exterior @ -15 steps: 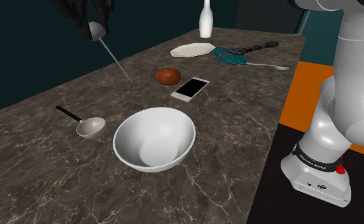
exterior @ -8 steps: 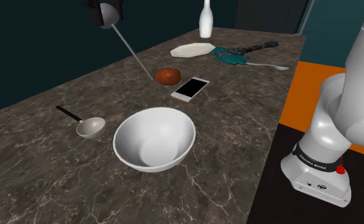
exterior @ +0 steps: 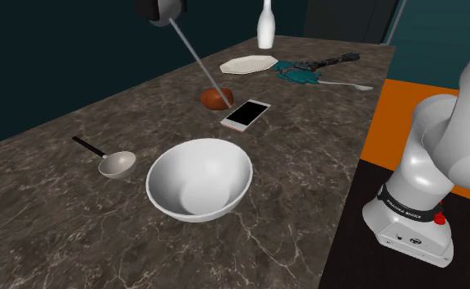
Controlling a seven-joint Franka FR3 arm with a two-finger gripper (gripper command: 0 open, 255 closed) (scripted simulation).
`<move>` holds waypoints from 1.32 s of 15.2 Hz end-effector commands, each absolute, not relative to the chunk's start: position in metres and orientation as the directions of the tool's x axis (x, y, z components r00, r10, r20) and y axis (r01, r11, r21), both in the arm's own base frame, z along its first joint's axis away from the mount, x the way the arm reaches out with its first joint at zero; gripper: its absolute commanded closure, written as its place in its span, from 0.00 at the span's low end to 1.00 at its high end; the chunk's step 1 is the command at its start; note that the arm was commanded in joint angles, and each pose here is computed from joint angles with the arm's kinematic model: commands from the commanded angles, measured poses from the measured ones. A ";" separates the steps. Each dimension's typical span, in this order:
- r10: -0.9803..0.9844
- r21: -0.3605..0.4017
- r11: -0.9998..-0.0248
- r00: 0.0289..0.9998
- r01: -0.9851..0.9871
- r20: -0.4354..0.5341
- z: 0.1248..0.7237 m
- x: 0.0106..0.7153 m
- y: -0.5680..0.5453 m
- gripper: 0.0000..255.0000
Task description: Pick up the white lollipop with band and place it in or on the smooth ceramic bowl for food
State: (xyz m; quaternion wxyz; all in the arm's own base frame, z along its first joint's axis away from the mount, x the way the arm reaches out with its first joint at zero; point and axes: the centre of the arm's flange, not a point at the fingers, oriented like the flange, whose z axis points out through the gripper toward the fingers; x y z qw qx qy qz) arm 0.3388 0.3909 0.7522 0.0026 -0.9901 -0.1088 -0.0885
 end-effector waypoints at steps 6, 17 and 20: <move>0.214 0.014 -0.976 0.961 0.215 0.175 0.717 0.337 0.390 1.00; 0.214 0.014 -0.976 0.961 0.215 0.175 0.659 0.337 0.390 1.00; 0.214 0.014 -0.976 0.961 0.215 0.175 0.643 0.337 0.390 1.00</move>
